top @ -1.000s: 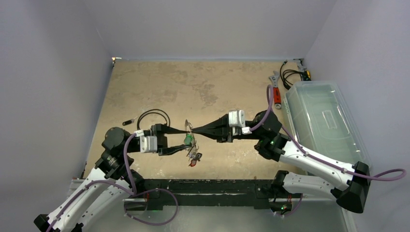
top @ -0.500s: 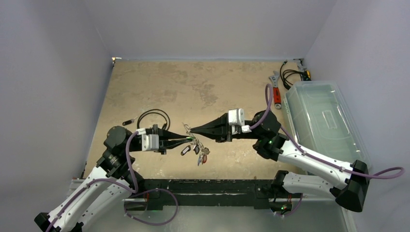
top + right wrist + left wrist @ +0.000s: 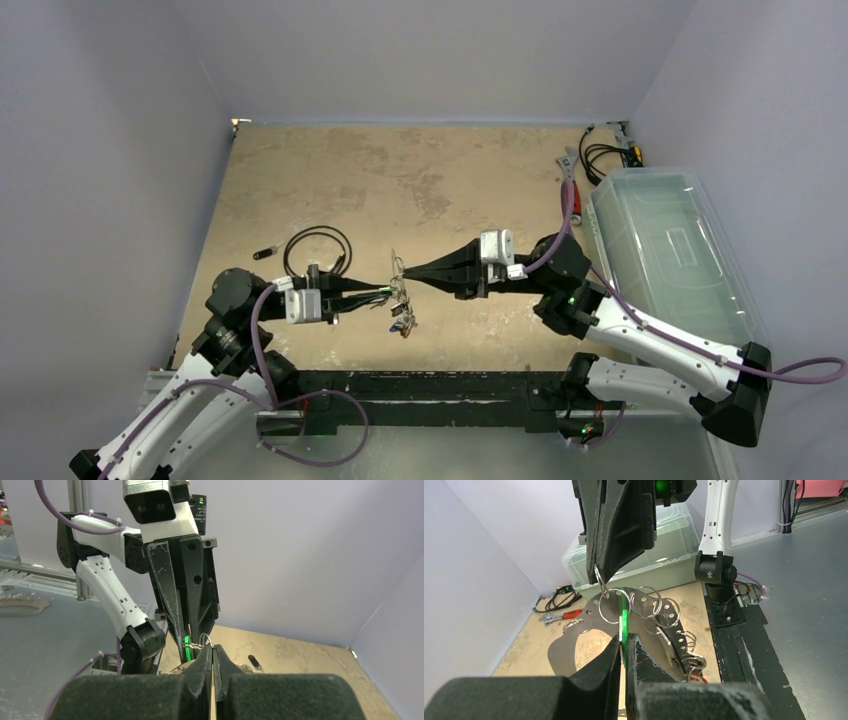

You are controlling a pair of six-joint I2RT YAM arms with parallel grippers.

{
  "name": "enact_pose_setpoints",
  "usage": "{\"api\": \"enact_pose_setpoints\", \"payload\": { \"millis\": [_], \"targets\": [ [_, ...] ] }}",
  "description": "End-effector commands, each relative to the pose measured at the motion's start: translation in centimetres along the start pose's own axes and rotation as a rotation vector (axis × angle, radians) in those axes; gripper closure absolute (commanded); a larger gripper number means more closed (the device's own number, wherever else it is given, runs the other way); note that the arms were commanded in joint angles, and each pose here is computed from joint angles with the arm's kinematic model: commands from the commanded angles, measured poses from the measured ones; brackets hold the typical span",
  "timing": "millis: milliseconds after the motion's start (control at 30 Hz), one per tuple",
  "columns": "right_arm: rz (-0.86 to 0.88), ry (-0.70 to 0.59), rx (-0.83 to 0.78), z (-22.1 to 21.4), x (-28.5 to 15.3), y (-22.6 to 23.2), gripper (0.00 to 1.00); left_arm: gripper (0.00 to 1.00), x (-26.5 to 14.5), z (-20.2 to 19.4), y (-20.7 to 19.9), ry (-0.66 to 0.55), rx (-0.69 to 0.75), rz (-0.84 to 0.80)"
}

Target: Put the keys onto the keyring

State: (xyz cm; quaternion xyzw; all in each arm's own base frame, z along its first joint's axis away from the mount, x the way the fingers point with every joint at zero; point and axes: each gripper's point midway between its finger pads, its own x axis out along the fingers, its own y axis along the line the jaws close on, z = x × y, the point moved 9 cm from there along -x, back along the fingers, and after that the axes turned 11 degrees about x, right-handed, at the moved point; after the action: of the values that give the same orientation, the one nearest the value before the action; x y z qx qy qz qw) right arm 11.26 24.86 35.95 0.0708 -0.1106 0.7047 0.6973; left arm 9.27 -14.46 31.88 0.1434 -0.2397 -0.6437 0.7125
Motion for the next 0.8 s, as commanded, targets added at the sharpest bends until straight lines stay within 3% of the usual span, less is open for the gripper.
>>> {"api": "enact_pose_setpoints", "payload": {
  "millis": [0,767],
  "targets": [
    [-0.042,-0.032,-0.049,1.3,-0.4,-0.1,1.00,1.00,-0.1,1.1,0.3,-0.012,0.043,0.007],
    [0.003,0.066,-0.044,0.0,-0.4,0.0,1.00,1.00,-0.1,3.8,2.4,-0.005,0.089,0.096]
  ]
}}
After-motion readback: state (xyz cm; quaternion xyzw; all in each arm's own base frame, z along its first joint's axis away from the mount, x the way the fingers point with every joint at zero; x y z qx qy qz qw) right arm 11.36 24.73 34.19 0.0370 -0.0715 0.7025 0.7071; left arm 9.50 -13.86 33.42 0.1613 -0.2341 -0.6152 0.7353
